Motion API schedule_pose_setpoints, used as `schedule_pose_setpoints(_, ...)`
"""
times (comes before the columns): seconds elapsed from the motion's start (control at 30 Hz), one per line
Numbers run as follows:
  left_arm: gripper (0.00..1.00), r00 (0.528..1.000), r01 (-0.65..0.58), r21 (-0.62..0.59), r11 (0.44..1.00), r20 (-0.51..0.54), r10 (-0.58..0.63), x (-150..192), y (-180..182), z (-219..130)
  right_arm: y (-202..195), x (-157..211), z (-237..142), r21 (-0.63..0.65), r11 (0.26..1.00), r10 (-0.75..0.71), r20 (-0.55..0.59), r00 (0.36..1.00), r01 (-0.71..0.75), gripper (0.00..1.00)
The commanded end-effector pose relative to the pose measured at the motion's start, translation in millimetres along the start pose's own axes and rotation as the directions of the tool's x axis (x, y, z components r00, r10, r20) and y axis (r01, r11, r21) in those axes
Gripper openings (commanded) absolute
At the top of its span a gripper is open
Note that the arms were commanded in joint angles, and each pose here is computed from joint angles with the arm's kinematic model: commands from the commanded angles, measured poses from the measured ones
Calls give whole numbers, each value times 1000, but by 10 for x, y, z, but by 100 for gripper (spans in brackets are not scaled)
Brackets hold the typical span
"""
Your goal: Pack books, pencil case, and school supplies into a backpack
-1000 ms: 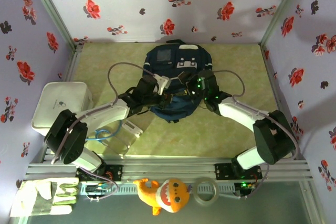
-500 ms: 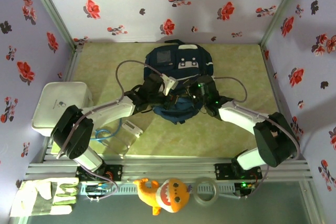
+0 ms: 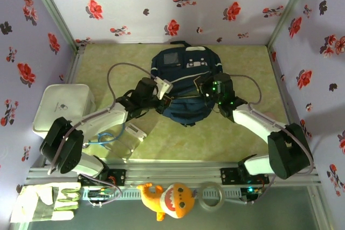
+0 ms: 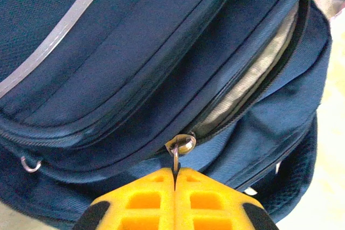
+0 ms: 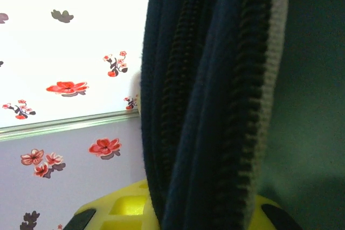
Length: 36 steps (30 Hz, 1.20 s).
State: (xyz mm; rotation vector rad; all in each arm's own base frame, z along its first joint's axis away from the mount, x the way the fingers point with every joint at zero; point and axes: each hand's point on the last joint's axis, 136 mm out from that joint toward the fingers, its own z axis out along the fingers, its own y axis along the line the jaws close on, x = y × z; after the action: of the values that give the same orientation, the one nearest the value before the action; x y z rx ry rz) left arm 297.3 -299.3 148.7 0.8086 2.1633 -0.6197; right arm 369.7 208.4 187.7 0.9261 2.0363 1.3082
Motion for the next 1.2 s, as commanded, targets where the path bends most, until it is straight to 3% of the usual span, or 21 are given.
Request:
schedule_pose_setpoints(0.0,0,1000,-25,-106,994,11,26,0,277,-87,462,-228,-156,-137,989,-36,68,997,45,12)
schedule_pose_setpoints(0.33,0,999,45,-203,978,-6,-48,182,780,-48,496,-266,-177,-145,989,-37,37,999,42,12)
schedule_pose_setpoints(0.57,0,997,71,-253,965,16,-69,88,1128,-24,545,-237,-149,-139,989,-57,-5,998,56,12)
schedule_pose_setpoints(0.8,0,999,51,-126,991,26,-48,-64,1287,144,526,-161,-49,-122,989,-96,-78,992,86,12)
schedule_pose_setpoints(1.17,0,989,150,-181,972,29,-147,-226,1810,291,476,-70,132,-114,982,-169,-159,973,152,12)
